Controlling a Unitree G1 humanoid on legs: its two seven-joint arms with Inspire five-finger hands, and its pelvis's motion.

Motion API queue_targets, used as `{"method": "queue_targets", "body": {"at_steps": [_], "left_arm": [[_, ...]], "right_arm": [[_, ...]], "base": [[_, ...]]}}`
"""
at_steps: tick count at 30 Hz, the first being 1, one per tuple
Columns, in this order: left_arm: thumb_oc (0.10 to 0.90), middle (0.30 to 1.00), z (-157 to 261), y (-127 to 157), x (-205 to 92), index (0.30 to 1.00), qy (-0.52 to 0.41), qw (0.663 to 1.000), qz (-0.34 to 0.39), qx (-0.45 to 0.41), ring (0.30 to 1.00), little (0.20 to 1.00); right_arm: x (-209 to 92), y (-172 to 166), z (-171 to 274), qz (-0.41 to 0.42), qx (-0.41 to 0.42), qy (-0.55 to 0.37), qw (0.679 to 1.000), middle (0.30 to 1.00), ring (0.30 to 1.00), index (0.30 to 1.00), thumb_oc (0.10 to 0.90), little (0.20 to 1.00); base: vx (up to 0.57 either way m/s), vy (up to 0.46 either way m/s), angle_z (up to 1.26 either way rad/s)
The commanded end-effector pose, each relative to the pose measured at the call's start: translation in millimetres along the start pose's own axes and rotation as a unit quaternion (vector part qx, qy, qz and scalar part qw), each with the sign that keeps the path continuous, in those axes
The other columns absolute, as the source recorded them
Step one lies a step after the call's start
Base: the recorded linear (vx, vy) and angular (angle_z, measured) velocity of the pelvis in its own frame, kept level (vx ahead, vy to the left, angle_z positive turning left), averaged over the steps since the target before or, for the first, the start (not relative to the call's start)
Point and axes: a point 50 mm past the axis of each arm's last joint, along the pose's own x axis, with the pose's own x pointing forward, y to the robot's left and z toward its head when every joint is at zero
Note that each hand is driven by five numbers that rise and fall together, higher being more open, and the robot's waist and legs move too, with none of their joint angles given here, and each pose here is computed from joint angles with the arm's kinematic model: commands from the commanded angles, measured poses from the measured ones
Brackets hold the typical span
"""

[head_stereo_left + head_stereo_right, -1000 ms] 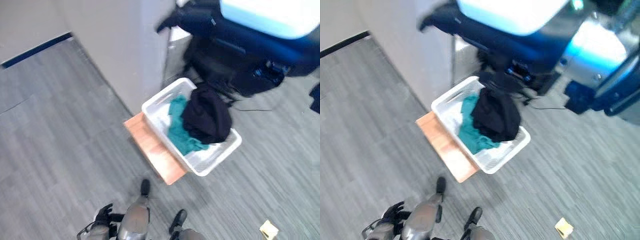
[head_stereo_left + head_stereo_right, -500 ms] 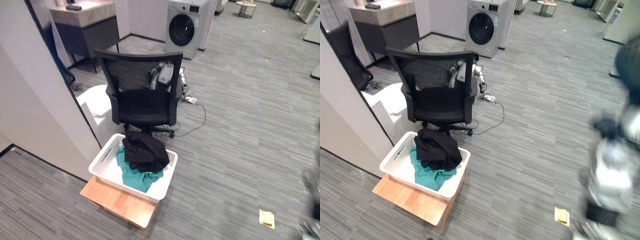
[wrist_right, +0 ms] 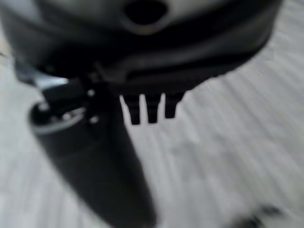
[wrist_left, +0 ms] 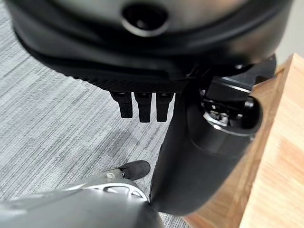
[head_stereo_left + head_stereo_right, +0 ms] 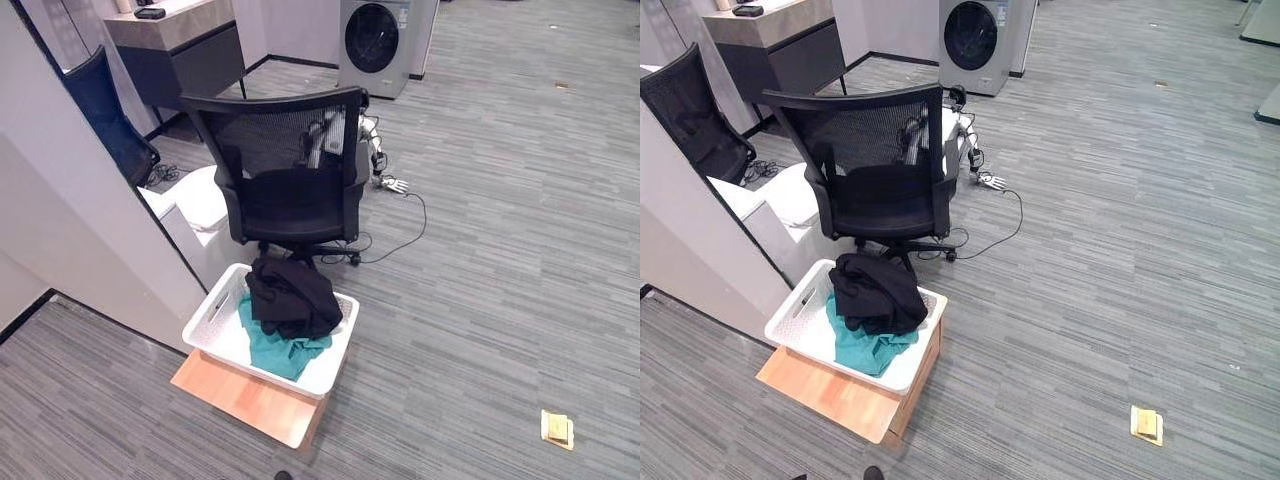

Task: Pick up bed clothes into laundry basket.

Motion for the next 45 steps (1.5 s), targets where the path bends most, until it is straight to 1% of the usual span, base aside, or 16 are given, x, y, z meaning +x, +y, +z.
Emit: {"method": "queue_targets", "body": {"at_steps": [1,5,7,14,15,19,26,28,29,31,35,37,38,40,44,45], "left_arm": [[0.8,0.9,-10.8,-12.1,-1.8,0.9,0.024,0.999,-0.016,0.02,0.9,0.9],[0.8,0.9,-9.3,-14.2,-1.8,0.9,0.019,0.998,-0.025,0.051,0.9,0.9],[0.8,0.9,-6.9,-15.3,-1.5,0.9,0.014,0.998,-0.029,0.062,0.9,0.9],[0.8,0.9,14.2,-14.6,1.1,0.9,-0.019,0.996,-0.027,0.086,0.9,0.9],[0.8,0.9,28.8,-10.7,2.6,0.9,-0.041,0.996,-0.021,0.082,0.9,0.9],[0.8,0.9,42.3,-0.9,4.2,0.9,-0.055,0.997,-0.005,0.058,0.9,0.9],[0.8,0.9,35.7,16.1,5.1,0.9,-0.037,0.999,0.02,0.034,0.9,0.9],[0.8,0.9,40.9,23.4,5.5,0.9,-0.038,0.998,0.042,-0.022,0.9,0.9],[0.8,0.9,30.0,27.7,5.1,0.9,-0.021,0.998,0.05,-0.043,0.9,0.9],[0.8,0.9,13.6,33.8,3.8,0.9,0.005,0.996,0.061,-0.063,0.9,0.9],[0.8,0.9,20.6,31.5,4.4,0.9,-0.008,0.997,0.051,-0.055,0.9,0.9],[0.8,0.9,36.8,22.2,5.5,0.9,-0.031,0.999,0.027,-0.02,0.9,0.9],[0.8,0.9,36.7,22.2,5.5,0.9,-0.031,0.999,0.027,-0.02,0.9,0.9],[0.8,0.9,46.1,1.5,5.3,0.9,-0.041,0.999,0.003,0.032,0.9,0.9],[0.8,0.9,53.3,-8.4,4.3,0.9,-0.06,0.997,-0.014,0.047,0.9,0.9],[0.8,0.9,57.9,-9.1,4.2,0.9,-0.069,0.994,-0.022,0.083,0.9,0.9]], "right_arm": [[5.7,-2.3,31.5,0.009,0.02,-0.034,0.999,0.9,0.9,0.9,0.8,0.9],[-1.6,15.0,-11.8,0.056,-0.07,0.039,0.995,0.9,0.9,0.9,0.8,0.9],[-3.4,21.8,-13.1,0.07,-0.087,0.038,0.993,0.9,0.9,0.9,0.8,0.9],[-5.8,32.7,-8.8,0.088,-0.091,0.021,0.992,0.9,0.9,0.9,0.8,0.9],[-6.7,38.8,-4.6,0.095,-0.092,0.014,0.991,0.9,0.9,0.9,0.8,0.9],[-8.9,45.3,-4.6,0.108,-0.1,0.007,0.989,0.9,0.9,0.9,0.8,0.9],[-13.5,68.8,39.3,0.14,-0.15,-0.093,0.974,0.9,0.9,0.9,0.8,0.9],[-15.4,73.0,68.7,0.142,-0.138,-0.143,0.97,0.9,0.9,0.9,0.8,0.9],[-17.8,77.5,76.1,0.15,-0.139,-0.157,0.966,0.9,0.9,0.9,0.8,0.9],[-17.0,75.1,70.7,0.156,-0.153,-0.154,0.964,0.9,0.9,0.9,0.8,0.9],[-13.1,64.0,45.4,0.152,-0.163,-0.119,0.968,0.9,0.9,0.9,0.8,0.9],[-9.4,47.5,15.0,0.141,-0.197,-0.077,0.967,0.9,0.9,0.9,0.8,0.9],[-9.4,47.5,15.0,0.141,-0.197,-0.077,0.967,0.9,0.9,0.9,0.8,0.9],[-7.0,26.9,-14.3,0.115,-0.197,-0.021,0.973,0.9,0.9,0.9,0.8,0.9],[-9.0,35.7,-11.5,0.128,-0.221,-0.033,0.966,0.9,0.9,0.9,0.8,0.9],[-10.2,40.3,-11.2,0.141,-0.249,-0.038,0.957,0.9,0.9,0.9,0.8,0.9]], "base": [[0.0,-0.014,0.06],[0.0,-0.018,0.08],[0.0,0.0,0.0],[-0.07,-0.012,-0.01],[-0.19,-0.01,0.32],[-0.19,-0.105,0.72],[-0.36,-0.262,1.1],[-0.7,-0.244,1.54],[-0.73,-0.19,1.6],[-0.39,-0.117,0.83],[-0.29,-0.088,1.01],[-0.19,0.074,1.81],[-0.26,0.209,2.28],[-0.17,0.277,2.72],[-0.16,0.363,3.02],[-0.03,0.277,1.73]]}}
